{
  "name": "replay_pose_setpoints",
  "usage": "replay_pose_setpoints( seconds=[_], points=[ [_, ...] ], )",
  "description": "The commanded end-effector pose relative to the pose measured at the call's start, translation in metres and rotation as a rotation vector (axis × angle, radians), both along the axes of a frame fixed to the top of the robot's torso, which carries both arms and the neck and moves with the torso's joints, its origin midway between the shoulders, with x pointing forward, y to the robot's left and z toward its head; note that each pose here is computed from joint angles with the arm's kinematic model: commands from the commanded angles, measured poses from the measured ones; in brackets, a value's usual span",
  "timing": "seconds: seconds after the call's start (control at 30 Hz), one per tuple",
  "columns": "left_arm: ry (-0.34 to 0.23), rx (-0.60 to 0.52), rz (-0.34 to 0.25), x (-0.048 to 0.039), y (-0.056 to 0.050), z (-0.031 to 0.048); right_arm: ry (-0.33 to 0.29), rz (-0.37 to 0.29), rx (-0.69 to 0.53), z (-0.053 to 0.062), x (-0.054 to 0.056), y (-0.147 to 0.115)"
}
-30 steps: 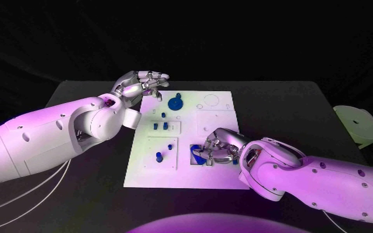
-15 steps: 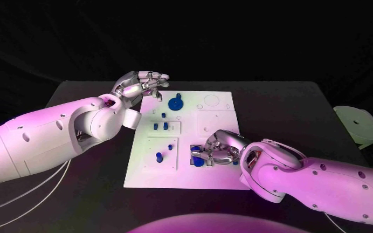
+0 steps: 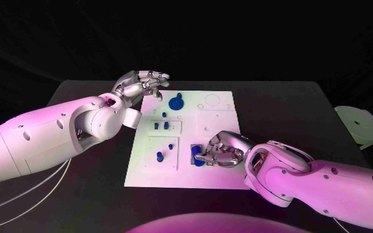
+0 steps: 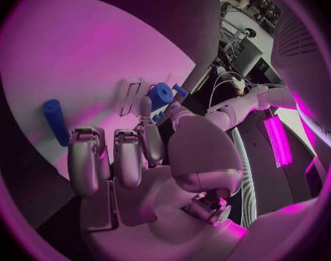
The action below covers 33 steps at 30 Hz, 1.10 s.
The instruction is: Assemble the parts on the task board
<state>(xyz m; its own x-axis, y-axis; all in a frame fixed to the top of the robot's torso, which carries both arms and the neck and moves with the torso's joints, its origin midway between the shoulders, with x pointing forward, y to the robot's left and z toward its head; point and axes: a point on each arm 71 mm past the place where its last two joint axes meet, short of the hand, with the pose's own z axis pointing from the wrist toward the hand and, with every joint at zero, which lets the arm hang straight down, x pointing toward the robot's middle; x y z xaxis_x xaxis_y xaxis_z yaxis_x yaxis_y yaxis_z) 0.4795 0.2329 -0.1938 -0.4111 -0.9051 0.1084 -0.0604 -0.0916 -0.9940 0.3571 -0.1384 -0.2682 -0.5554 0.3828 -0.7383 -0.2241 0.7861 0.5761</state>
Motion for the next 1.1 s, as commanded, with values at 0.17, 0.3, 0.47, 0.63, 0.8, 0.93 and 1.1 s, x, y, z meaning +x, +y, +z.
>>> replay_pose_setpoints(
  seconds=[0.17, 0.3, 0.47, 0.63, 0.8, 0.93, 1.1],
  points=[
    [-0.003, -0.006, -0.016, -0.0003, -0.001, 0.0006, -0.006, 0.027, 0.026, 0.004, -0.005, -0.003],
    [-0.002, -0.005, -0.015, -0.0003, 0.000, 0.0005, 0.004, 0.034, 0.021, 0.004, -0.006, -0.006],
    [-0.003, -0.004, -0.012, -0.0002, 0.000, 0.0006, 0.016, 0.041, 0.007, 0.002, -0.006, -0.009],
    [-0.005, -0.004, -0.011, -0.0002, 0.000, 0.0007, 0.020, 0.040, 0.000, 0.000, -0.004, -0.009],
    [-0.006, -0.005, -0.011, -0.0001, 0.000, 0.0007, 0.018, 0.040, -0.007, -0.003, 0.000, -0.004],
    [-0.006, -0.005, -0.012, -0.0001, -0.001, 0.0007, 0.012, 0.034, -0.013, -0.005, 0.004, 0.001],
    [-0.006, -0.005, -0.011, -0.0003, 0.000, 0.0008, 0.004, 0.030, -0.021, -0.007, 0.007, 0.005]
  ],
)
